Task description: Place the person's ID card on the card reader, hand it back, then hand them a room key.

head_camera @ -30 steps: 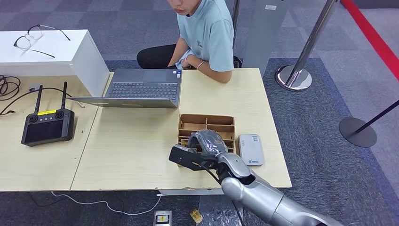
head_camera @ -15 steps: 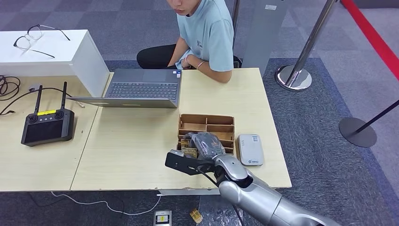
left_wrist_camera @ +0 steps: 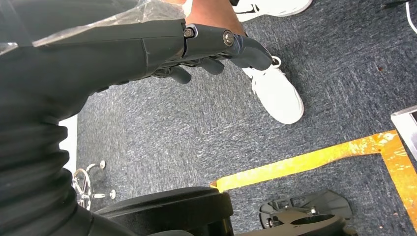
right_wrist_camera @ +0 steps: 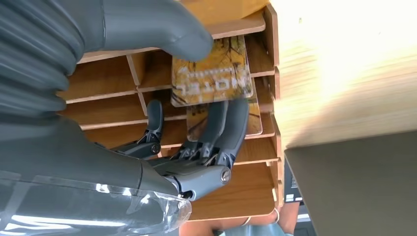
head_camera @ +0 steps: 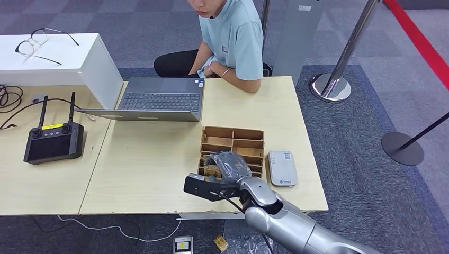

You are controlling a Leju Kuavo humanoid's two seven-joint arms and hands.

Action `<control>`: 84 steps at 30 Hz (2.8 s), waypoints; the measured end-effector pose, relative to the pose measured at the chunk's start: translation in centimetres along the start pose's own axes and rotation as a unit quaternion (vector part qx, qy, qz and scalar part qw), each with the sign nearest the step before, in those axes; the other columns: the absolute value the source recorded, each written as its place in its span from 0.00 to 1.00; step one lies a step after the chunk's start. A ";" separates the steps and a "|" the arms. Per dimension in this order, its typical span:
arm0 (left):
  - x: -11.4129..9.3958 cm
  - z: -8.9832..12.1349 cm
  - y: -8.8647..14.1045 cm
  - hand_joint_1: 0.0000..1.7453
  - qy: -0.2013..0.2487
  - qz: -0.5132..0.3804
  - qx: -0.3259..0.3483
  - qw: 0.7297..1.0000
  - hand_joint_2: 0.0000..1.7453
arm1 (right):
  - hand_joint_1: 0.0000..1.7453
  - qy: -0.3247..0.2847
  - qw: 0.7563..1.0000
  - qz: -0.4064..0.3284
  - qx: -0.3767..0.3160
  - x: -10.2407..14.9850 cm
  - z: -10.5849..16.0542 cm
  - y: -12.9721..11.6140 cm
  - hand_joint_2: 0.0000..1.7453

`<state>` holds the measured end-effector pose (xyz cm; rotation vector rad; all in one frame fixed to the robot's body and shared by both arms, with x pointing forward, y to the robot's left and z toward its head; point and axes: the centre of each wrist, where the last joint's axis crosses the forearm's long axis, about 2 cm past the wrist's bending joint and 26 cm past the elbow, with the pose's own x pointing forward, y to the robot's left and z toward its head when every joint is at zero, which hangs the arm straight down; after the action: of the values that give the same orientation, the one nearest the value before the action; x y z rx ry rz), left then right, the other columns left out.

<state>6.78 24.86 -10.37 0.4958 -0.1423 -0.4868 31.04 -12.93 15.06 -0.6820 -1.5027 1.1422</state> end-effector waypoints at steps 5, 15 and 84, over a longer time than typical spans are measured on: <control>0.0 0.0 0.0 0.00 0.000 0.000 0.000 1.000 1.00 | 1.00 0.000 1.000 0.000 0.000 0.0 0.0 0.0 1.00; 0.0 0.0 0.0 0.00 0.000 0.001 0.001 1.000 1.00 | 1.00 -0.002 1.000 0.000 -0.002 0.1 0.0 0.0 1.00; 0.2 0.2 -0.3 0.00 -0.002 0.008 0.001 1.000 1.00 | 0.81 0.004 0.999 0.010 -0.038 -0.8 1.0 -1.5 1.00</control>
<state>6.74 24.43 -10.33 0.4958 -0.1504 -0.4721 30.52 -14.50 16.19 -0.7533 -1.5418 1.1010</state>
